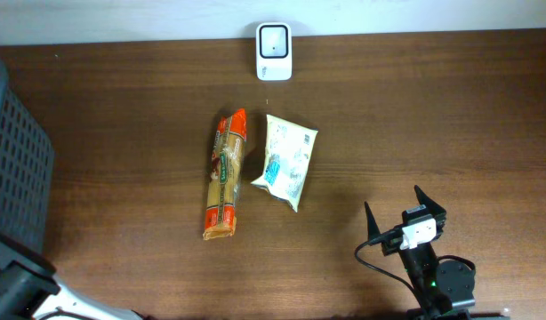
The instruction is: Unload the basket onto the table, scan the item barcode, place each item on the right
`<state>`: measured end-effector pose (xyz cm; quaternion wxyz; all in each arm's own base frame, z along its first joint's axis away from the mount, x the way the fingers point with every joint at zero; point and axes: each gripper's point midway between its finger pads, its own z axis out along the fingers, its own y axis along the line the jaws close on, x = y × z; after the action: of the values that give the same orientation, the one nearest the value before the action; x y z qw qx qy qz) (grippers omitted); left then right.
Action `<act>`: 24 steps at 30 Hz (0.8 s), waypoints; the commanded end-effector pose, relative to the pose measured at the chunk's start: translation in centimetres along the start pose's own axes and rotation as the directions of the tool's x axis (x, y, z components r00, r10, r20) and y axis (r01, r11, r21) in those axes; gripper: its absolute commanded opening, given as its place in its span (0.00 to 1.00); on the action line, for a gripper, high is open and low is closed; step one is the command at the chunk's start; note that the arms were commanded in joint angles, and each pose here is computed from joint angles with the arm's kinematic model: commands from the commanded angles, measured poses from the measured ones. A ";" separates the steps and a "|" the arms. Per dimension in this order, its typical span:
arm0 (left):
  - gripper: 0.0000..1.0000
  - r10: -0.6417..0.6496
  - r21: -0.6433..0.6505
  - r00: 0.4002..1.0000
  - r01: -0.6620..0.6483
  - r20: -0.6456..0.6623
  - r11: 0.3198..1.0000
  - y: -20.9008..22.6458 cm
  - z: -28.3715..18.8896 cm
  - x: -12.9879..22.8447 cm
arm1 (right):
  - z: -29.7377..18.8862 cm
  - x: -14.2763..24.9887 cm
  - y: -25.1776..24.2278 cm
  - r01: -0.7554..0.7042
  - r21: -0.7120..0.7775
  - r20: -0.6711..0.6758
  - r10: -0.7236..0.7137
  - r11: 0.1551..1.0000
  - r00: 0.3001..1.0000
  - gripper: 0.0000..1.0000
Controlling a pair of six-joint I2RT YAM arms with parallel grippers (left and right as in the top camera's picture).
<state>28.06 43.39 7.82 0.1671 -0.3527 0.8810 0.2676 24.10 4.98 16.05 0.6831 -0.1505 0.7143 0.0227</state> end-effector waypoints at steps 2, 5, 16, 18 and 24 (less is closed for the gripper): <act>0.00 -0.112 0.166 0.973 0.079 0.200 0.983 -3.5 -7.9 -5.7 | 0.0 0.2 0.3 -0.011 -0.012 -0.001 0.011 1.000 1.000 0.98; 0.00 -0.119 0.169 0.965 0.080 0.235 0.982 -3.3 -9.8 -6.4 | 0.0 0.2 0.3 -0.011 -0.012 -0.001 0.011 1.000 1.000 0.99; 0.00 -0.242 0.310 0.814 0.081 0.528 0.947 -1.1 -25.4 -12.8 | 0.0 0.2 0.3 -0.011 -0.012 -0.001 0.011 1.000 1.000 0.98; 0.00 -0.247 0.363 0.782 0.028 0.573 0.931 -2.9 -31.2 -12.1 | 0.0 0.2 0.3 -0.011 -0.012 -0.001 0.011 1.000 1.000 0.98; 0.00 -0.099 0.579 0.847 -0.267 0.523 0.770 -17.1 -38.5 -6.1 | 0.0 0.2 0.3 -0.011 -0.012 -0.001 0.011 1.000 1.000 0.98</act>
<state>37.04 21.13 38.38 0.5204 -0.2079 0.8151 0.1468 24.10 4.98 16.05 0.6831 -0.1504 0.7143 0.0229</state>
